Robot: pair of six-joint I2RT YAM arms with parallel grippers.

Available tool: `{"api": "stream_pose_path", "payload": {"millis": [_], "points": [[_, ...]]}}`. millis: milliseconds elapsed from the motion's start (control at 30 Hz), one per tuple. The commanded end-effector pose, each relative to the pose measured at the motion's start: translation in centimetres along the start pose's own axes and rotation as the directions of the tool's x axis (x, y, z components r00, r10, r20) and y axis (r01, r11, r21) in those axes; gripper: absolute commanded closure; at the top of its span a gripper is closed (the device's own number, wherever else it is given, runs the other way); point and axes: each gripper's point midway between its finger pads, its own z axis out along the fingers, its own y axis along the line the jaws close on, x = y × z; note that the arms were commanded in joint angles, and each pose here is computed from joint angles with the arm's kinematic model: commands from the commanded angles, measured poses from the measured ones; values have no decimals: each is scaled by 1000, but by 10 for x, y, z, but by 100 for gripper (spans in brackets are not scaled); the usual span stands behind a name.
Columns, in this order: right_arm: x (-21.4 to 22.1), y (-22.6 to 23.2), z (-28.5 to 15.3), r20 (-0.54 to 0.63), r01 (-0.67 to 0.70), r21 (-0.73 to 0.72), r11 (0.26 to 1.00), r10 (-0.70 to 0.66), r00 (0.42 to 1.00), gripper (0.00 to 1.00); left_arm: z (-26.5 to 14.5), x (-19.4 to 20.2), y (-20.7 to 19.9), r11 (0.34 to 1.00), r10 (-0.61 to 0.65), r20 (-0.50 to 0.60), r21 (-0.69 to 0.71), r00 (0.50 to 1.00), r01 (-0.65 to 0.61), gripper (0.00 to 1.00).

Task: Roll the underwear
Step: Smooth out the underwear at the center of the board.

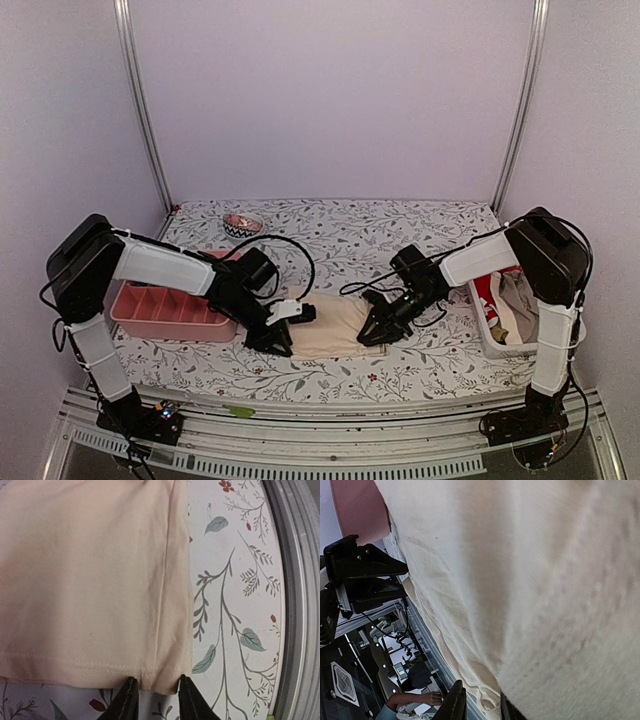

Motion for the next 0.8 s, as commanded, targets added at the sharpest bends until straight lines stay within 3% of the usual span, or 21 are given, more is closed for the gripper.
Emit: {"api": "stream_pose_path", "payload": {"millis": [0,100,200,400,733,767], "points": [[3,-22,5,8,-43,59,997,42,999,76,1,-9,1,1000,25,8,5,1000,-25,83],[3,-24,4,13,-50,62,997,49,999,76,-8,-20,-7,999,33,54,31,998,-35,100],[2,-26,1,21,-54,62,997,53,998,76,-18,-29,-16,997,61,100,45,993,-66,100],[0,-28,-2,30,-63,62,996,62,998,76,-11,-24,-21,992,60,74,111,995,-68,100],[-6,-22,-12,51,-54,53,997,51,997,74,9,2,-11,991,25,-61,135,998,-17,100],[-7,-18,-14,55,-44,47,998,41,998,72,9,2,-11,991,18,-68,132,998,-9,91]]}}
